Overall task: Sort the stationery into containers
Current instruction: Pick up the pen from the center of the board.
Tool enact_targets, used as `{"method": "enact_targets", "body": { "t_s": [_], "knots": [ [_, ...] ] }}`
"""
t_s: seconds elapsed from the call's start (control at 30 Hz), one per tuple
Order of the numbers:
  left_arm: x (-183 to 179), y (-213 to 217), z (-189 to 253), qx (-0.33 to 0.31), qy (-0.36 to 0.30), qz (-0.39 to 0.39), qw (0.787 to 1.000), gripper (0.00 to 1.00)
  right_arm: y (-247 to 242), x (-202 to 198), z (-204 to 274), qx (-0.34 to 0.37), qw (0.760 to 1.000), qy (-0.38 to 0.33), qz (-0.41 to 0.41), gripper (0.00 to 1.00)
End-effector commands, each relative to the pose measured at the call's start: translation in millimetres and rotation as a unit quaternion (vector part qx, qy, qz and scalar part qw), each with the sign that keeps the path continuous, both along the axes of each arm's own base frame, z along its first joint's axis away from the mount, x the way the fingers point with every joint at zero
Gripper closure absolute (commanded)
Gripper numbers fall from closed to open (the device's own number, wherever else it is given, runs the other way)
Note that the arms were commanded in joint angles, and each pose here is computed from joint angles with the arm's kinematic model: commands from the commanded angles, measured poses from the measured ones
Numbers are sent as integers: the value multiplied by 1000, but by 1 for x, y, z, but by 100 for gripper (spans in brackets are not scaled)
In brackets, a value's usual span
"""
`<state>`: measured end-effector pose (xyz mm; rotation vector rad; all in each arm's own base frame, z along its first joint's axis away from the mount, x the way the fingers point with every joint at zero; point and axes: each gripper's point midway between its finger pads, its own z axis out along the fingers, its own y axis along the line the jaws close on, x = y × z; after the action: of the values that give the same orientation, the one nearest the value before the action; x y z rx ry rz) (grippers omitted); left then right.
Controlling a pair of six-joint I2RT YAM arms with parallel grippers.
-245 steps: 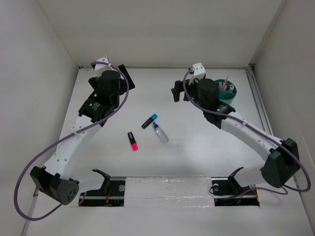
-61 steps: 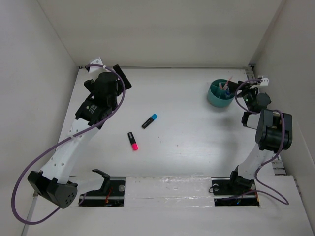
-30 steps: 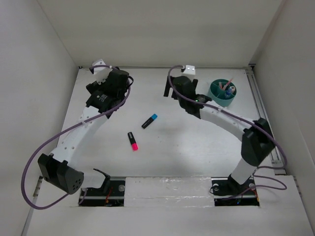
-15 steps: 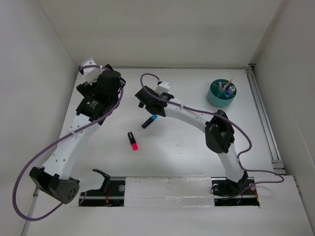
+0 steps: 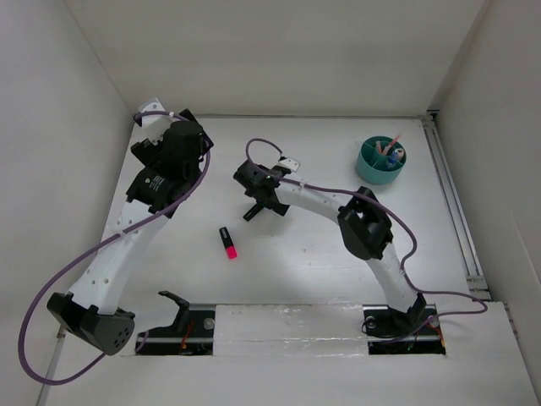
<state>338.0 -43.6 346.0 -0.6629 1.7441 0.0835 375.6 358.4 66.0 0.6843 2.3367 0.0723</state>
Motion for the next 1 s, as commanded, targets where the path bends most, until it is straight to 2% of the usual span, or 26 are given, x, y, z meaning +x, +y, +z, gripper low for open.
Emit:
{"method": "enact_targets", "body": {
  "t_s": [0.0, 0.27, 0.37, 0.5, 0.63, 0.77, 0.97],
  "knots": [
    [-1, -2, 14, -9, -22, -10, 1000, 0, 15, 2, 1, 24, 1000, 2, -2, 6],
    [-2, -4, 13, -10, -23, -19, 1000, 0, 25, 2, -21, 35, 999, 18, -6, 11],
    [-2, -4, 13, -10, -23, -19, 1000, 0, 25, 2, -24, 33, 999, 22, -10, 17],
    [-4, -3, 16, -12, -27, -19, 999, 0, 29, -1, -31, 29, 999, 25, -5, 32],
    [-3, -3, 18, -14, -31, -19, 999, 0, 30, -2, -31, 32, 999, 28, -4, 34],
    [-3, -3, 18, -14, -31, -19, 999, 0, 28, -4, -37, 25, 999, 34, -4, 42],
    [-3, -3, 14, -12, -27, -19, 999, 0, 23, -5, -47, 23, 999, 42, -7, 65]
  ]
}}
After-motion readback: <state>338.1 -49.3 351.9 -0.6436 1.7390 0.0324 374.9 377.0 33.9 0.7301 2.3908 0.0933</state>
